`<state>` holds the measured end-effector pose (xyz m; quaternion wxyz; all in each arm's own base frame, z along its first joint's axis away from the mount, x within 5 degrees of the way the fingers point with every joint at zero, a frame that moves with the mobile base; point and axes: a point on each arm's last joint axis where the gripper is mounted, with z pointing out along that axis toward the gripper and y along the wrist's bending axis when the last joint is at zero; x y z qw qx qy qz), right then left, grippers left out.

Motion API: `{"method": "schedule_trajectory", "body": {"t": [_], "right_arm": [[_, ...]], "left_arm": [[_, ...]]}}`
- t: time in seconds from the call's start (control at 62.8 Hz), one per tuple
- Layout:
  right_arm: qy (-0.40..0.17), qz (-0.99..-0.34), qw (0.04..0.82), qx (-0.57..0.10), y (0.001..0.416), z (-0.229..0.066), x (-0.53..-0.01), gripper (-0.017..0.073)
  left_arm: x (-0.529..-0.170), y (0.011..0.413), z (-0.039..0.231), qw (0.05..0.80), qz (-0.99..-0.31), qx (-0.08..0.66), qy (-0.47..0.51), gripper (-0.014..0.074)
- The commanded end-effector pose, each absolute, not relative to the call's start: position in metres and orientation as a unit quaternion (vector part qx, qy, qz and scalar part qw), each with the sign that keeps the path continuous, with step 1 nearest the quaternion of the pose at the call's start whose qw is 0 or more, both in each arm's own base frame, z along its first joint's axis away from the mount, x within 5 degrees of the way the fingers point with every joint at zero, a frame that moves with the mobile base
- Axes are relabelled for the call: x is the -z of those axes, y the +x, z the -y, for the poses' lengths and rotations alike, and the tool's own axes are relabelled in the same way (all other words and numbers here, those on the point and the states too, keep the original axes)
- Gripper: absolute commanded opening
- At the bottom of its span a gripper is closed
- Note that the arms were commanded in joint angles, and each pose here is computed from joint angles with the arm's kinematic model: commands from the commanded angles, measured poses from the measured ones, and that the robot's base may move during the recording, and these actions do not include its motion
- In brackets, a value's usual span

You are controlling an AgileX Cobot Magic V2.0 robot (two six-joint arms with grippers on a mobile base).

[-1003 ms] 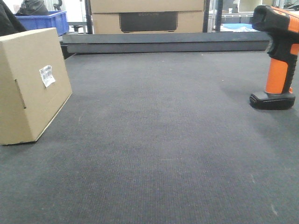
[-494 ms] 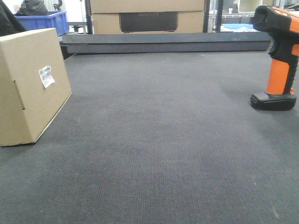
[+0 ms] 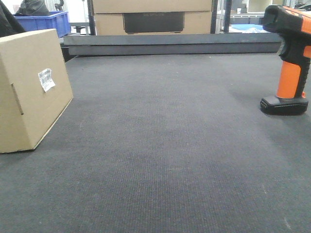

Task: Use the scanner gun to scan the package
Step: 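Reach the left gripper down over the cardboard box and grasp it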

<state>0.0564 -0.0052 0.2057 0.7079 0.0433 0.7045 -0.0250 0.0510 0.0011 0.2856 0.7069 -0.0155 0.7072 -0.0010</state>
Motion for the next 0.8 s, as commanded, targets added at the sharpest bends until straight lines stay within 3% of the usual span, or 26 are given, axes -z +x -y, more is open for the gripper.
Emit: {"method": "schedule_trajectory", "body": {"t": [0.0, 0.175, 0.414, 0.525, 0.78], "right_arm": [[0.044, -0.696, 0.716, 0.029, 0.056, 0.006, -0.208, -0.0162], [0.044, -0.696, 0.716, 0.029, 0.056, 0.006, -0.208, -0.0162], [0.044, -0.696, 0.716, 0.029, 0.056, 0.006, -0.208, -0.0162], [0.044, -0.696, 0.716, 0.029, 0.056, 0.006, -0.208, -0.0162], [0.044, -0.696, 0.716, 0.029, 0.056, 0.006, -0.208, -0.0162]], "left_arm": [[-0.308, 0.060, -0.001, 0.663, -0.748, 0.003, -0.018, -0.0100], [-0.332, 0.101, -0.002, 0.569, -0.822, 0.002, -0.019, -0.0100], [-0.346, 0.150, -0.001, 0.562, -0.826, 0.016, -0.027, -0.0100], [-0.355, 0.178, 0.002, 0.511, -0.857, 0.047, -0.044, -0.0111], [-0.382, 0.260, 0.027, 0.426, -0.901, 0.070, -0.026, -0.0111]]}}
